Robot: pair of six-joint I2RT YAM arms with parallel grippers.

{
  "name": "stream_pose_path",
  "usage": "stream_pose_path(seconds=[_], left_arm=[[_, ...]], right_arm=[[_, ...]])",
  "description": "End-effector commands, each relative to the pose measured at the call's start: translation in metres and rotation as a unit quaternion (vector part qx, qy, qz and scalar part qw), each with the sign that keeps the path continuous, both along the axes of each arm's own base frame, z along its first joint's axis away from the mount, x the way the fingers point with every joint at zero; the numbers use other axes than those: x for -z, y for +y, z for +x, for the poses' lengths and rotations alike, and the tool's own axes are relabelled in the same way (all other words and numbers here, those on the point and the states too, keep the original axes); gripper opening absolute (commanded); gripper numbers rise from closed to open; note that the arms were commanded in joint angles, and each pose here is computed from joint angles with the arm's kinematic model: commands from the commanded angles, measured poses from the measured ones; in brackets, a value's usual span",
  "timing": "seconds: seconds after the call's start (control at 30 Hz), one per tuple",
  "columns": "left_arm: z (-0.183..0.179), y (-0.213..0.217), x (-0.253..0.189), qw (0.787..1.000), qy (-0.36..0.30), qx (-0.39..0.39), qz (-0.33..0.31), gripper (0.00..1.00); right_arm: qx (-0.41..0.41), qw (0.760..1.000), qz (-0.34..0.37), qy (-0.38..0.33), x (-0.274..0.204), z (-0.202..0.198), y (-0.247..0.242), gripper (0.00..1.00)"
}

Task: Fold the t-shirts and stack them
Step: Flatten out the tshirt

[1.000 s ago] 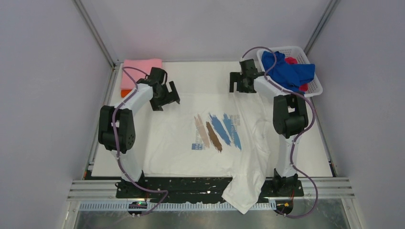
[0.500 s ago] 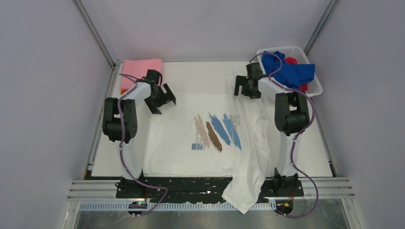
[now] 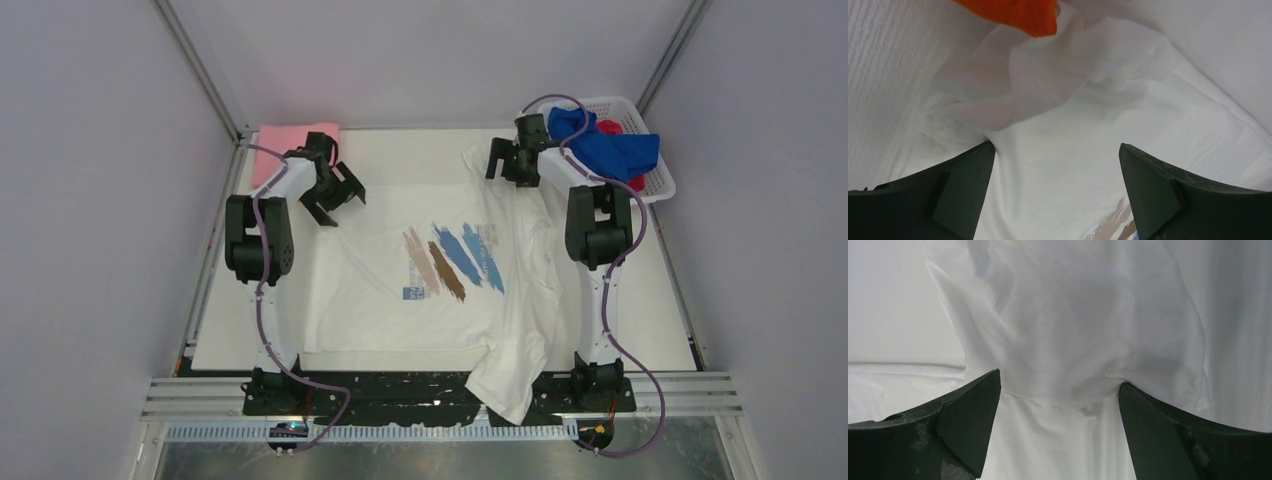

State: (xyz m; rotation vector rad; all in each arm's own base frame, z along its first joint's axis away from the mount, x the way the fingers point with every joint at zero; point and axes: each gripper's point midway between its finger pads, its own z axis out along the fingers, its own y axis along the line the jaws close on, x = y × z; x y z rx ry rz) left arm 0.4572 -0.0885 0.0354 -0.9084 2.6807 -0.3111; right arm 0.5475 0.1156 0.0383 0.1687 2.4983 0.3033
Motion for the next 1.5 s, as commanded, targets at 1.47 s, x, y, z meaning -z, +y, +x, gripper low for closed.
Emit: stream_pose_path(seconds=[1.47], left_arm=[[-0.131, -0.031, 0.004, 0.997, -0.022, 0.075, 0.010, 1.00]], right_arm=[[0.021, 1.000, -0.012, 0.016, -0.010, -0.205, -0.022, 0.95]])
